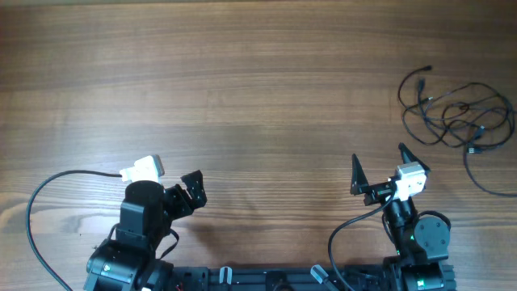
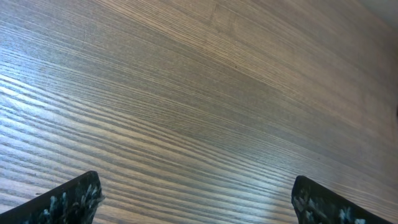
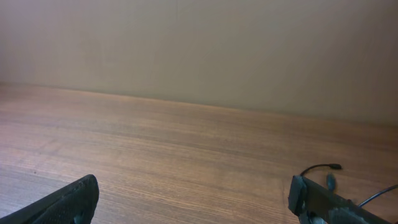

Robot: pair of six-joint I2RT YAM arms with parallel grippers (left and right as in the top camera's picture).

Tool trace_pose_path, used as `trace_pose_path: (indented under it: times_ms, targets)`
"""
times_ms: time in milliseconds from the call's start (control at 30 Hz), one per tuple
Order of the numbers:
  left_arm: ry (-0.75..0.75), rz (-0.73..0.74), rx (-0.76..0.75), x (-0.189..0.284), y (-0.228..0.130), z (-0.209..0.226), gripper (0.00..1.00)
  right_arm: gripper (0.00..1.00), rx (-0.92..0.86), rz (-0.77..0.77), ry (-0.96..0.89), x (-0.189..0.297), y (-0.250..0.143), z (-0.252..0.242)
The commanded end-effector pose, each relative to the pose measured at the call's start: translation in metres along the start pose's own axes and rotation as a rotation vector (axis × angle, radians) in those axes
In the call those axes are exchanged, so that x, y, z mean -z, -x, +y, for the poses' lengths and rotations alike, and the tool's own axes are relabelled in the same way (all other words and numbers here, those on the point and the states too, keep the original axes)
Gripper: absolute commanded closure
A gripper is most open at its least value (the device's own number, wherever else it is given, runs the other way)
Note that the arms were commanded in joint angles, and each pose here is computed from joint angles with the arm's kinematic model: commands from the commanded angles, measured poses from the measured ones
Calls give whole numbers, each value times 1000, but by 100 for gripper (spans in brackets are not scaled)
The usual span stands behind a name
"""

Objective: Untangle cables

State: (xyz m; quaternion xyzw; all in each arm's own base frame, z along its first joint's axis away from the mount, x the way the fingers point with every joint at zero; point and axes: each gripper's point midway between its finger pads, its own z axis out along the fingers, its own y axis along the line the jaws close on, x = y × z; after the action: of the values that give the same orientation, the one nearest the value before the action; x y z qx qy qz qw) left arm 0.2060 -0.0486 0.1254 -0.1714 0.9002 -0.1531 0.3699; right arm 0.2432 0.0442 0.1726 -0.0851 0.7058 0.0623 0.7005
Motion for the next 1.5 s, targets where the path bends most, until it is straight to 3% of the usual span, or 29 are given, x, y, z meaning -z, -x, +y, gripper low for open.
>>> trace_pose_path:
  times_ms: [0, 1467]
  targets:
    - [-6, 5, 1, -1, -2, 0, 0, 0, 19, -14, -22, 1, 3, -4]
    - [-6, 5, 1, -1, -2, 0, 0, 0, 19, -10, -87, 2, 2, -20]
